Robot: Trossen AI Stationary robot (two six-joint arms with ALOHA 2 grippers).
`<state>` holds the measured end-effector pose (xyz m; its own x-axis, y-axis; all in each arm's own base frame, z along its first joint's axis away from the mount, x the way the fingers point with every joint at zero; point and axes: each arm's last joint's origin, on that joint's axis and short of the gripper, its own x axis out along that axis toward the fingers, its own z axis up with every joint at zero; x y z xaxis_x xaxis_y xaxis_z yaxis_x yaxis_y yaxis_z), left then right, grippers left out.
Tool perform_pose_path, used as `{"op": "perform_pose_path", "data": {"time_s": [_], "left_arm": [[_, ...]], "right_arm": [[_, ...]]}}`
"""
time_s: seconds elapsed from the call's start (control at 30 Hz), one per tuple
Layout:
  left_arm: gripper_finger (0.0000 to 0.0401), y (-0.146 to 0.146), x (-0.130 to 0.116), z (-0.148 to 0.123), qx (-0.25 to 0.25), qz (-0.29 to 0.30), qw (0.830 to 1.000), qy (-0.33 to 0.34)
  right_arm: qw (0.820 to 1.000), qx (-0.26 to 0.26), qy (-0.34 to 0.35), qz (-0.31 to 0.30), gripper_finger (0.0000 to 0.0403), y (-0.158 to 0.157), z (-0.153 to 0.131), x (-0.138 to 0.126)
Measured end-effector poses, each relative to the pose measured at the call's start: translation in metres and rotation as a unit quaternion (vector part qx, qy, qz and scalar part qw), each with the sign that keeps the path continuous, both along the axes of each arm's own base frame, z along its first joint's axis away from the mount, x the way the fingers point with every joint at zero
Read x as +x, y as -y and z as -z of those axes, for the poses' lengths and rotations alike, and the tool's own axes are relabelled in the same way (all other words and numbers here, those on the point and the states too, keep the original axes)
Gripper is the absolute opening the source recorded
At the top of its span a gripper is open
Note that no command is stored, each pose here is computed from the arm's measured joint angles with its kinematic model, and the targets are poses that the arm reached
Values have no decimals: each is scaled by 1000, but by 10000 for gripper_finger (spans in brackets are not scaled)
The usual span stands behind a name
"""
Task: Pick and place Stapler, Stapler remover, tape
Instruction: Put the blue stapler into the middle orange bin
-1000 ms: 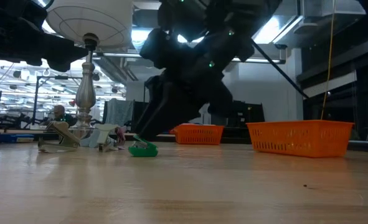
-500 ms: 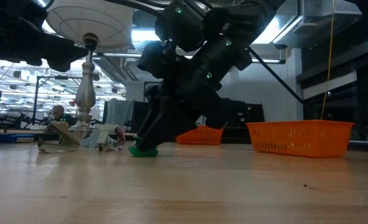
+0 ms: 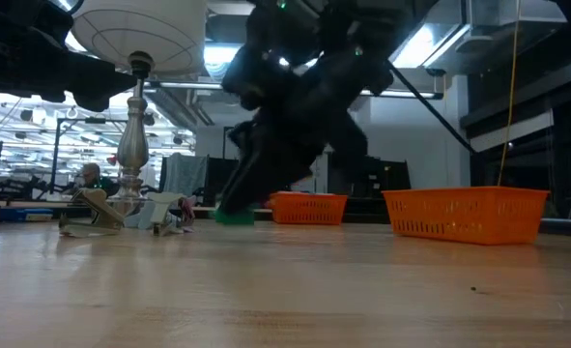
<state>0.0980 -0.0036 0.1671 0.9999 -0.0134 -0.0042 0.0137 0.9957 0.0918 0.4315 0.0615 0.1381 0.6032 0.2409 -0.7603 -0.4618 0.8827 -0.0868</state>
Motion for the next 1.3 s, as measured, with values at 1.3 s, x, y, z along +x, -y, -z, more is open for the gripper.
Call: {"op": "perform_pose_path", "data": {"time_s": [1.3], "left_arm": [[215,0,0,0,0,0,1000,0]], "right_arm": [[972,56,-110,200,60,37,-43,-222]]}}
